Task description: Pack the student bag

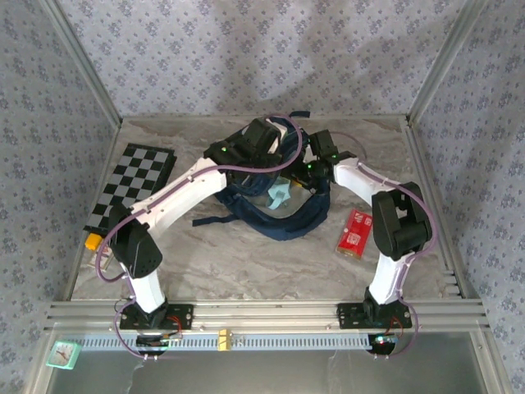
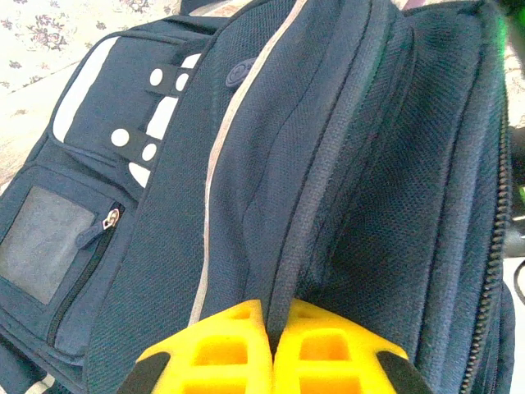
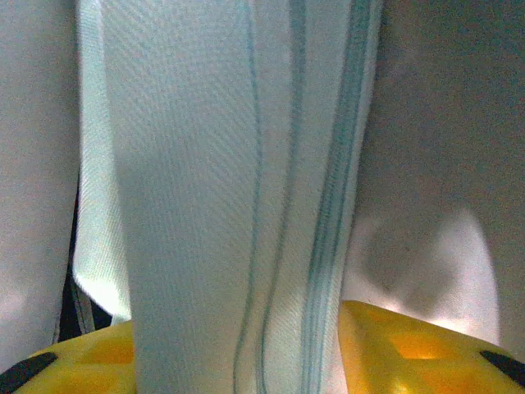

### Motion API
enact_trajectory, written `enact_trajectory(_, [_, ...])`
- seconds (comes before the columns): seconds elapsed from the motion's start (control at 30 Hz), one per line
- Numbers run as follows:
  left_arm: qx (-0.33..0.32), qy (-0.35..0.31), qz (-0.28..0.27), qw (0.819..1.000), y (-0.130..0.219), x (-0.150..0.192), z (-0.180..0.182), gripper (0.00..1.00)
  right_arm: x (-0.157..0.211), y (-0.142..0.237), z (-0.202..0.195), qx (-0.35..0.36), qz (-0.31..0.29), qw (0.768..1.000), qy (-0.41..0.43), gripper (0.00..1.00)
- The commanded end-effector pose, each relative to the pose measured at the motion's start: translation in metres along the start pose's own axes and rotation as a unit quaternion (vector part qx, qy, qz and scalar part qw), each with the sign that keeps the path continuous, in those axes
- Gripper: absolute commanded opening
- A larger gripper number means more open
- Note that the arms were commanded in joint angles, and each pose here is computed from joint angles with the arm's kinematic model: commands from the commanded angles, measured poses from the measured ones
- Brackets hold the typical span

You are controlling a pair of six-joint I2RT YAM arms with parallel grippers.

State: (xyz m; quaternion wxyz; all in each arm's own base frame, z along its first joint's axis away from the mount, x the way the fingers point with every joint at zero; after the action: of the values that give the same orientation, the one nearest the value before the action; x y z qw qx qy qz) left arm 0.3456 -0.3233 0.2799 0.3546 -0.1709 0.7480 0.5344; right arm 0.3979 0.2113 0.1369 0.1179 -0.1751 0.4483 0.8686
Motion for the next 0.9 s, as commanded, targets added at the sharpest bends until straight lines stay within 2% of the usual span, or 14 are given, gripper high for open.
enact_trajectory(0.0, [0.050, 0.029, -0.082, 0.995, 0.048, -0.045, -0.015, 0.00, 0.007, 0.037, 0.003, 0.046, -0.027, 0.998, 0.044, 0.53])
enact_trajectory(0.07, [0.050, 0.034, -0.078, 0.995, 0.046, -0.044, -0.014, 0.00, 0.022, 0.045, 0.001, 0.048, -0.029, 0.998, 0.041, 0.53])
enact_trajectory(0.13, [0.053, 0.038, -0.076, 0.995, 0.045, -0.043, -0.014, 0.00, 0.037, 0.041, 0.006, 0.014, -0.021, 0.999, 0.034, 0.52])
enact_trajectory(0.2, [0.058, 0.039, -0.075, 0.995, 0.044, -0.042, -0.015, 0.00, 0.044, 0.035, 0.012, -0.004, -0.014, 1.000, 0.018, 0.49])
enact_trajectory(0.3, [0.059, 0.044, -0.075, 0.994, 0.045, -0.043, -0.014, 0.00, 0.046, 0.021, 0.028, -0.019, -0.012, 0.999, 0.039, 0.44])
enact_trajectory(0.4, [0.058, 0.051, -0.078, 0.994, 0.046, -0.044, -0.013, 0.00, 0.040, 0.004, 0.029, -0.009, -0.002, 0.999, 0.049, 0.27])
enact_trajectory(0.53, [0.062, 0.073, -0.079, 0.992, 0.048, -0.044, -0.012, 0.00, 0.018, -0.018, 0.043, -0.044, -0.020, 0.996, 0.080, 0.24])
enact_trajectory(0.63, [0.056, 0.082, -0.085, 0.991, 0.048, -0.045, -0.009, 0.00, 0.014, -0.025, 0.047, -0.040, -0.017, 0.993, 0.110, 0.22])
enact_trajectory(0.7, [0.052, 0.093, -0.081, 0.991, 0.047, -0.045, -0.004, 0.00, 0.013, -0.016, 0.050, -0.046, -0.039, 0.990, 0.124, 0.23])
enact_trajectory(0.77, [0.052, 0.100, -0.078, 0.991, 0.045, -0.043, 0.000, 0.00, 0.016, -0.005, 0.045, -0.039, -0.061, 0.989, 0.126, 0.32])
enact_trajectory(0.87, [0.051, 0.105, -0.078, 0.990, 0.043, -0.042, 0.002, 0.00, 0.022, 0.012, 0.042, -0.022, -0.069, 0.988, 0.139, 0.40])
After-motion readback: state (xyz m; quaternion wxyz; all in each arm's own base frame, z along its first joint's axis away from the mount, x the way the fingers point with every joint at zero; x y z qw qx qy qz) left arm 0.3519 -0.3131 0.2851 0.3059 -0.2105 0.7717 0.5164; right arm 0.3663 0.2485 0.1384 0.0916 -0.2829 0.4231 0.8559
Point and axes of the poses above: each hand's point on the last joint's axis, 136 mm out from that joint toward the fingers, its own y axis back along the fingers, its own z axis along the line the jaws close on, x = y × z, the point moved 3 cm from there along y, back along the fingers, and after that the axes turned 14 degrees about y, right-handed, at the moved point
